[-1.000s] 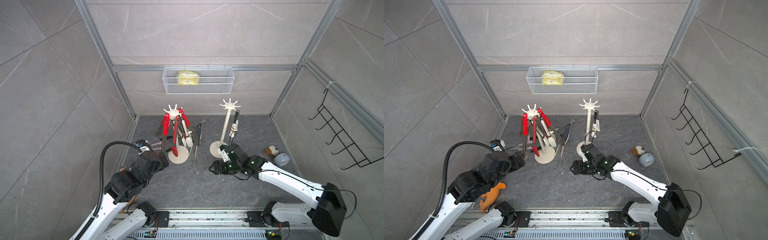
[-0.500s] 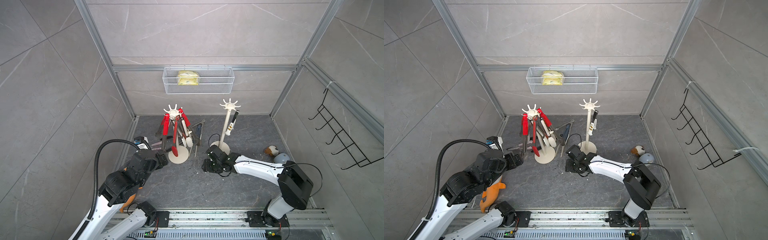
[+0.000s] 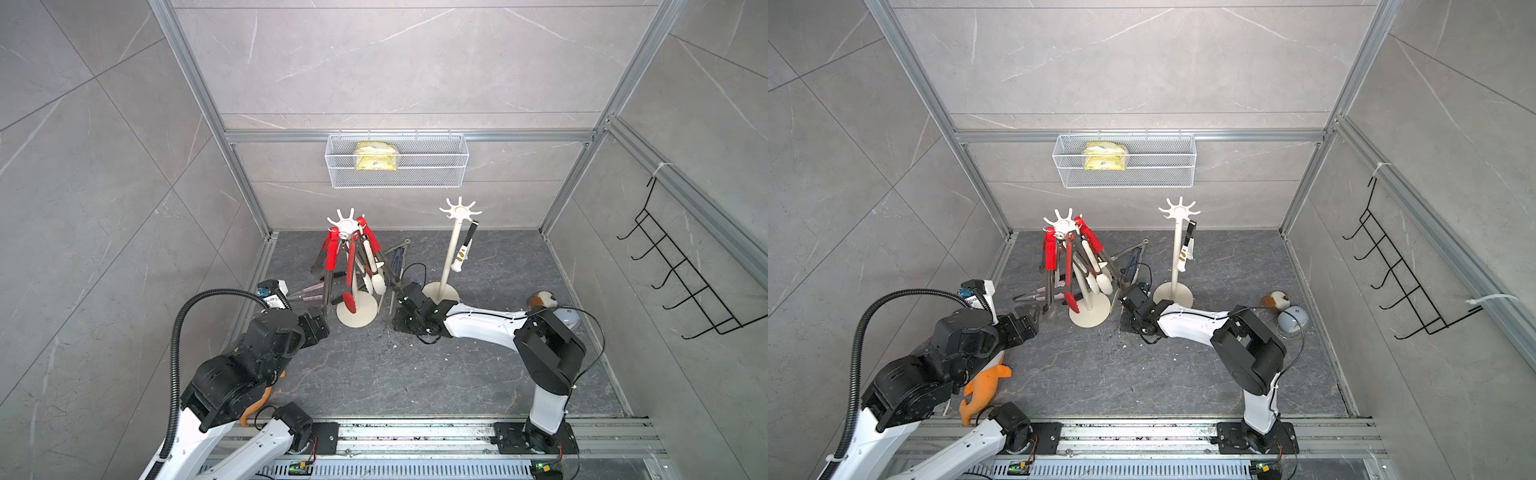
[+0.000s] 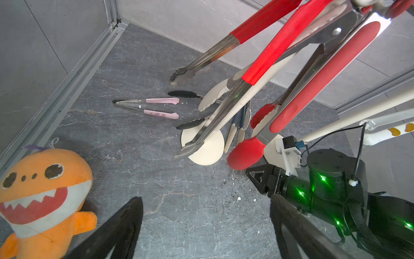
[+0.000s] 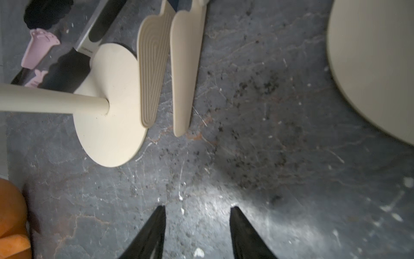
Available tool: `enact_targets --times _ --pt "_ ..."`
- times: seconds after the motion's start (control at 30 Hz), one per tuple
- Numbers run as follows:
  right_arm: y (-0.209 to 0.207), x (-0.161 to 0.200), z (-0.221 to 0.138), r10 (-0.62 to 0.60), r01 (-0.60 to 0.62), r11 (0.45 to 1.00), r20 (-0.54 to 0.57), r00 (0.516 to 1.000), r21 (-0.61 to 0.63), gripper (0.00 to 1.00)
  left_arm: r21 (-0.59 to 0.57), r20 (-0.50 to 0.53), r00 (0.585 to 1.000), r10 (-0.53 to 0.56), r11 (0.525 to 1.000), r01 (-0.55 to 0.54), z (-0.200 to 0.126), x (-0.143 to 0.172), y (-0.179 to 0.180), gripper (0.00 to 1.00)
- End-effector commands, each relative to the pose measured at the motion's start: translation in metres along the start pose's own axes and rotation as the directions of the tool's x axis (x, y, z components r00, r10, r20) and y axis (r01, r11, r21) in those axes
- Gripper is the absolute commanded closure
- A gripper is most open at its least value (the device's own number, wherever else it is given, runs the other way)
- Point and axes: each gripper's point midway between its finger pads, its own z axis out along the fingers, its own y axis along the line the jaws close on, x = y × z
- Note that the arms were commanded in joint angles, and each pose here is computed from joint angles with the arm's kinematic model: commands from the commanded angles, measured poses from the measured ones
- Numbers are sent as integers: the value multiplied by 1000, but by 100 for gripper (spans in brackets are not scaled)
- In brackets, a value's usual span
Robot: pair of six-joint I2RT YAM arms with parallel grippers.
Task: Hang food tongs on kitchen utensil racks
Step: Move the food tongs to the center of the board.
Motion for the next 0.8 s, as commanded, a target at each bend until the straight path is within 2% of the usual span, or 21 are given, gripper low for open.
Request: enact_targets --times 0.0,0.57,0.77 --pt "9 -20 9 34 -33 999 74 997 -12 53 1 16 1000 -4 1000 4 -8 -3 5 9" --pt "8 -50 43 81 -83 996 139 987 14 58 -10 3 1000 -15 1000 15 -10 5 13 9" --pt "-2 -50 53 108 -118 990 132 985 73 66 -14 1 1000 -23 1000 23 -10 9 16 9"
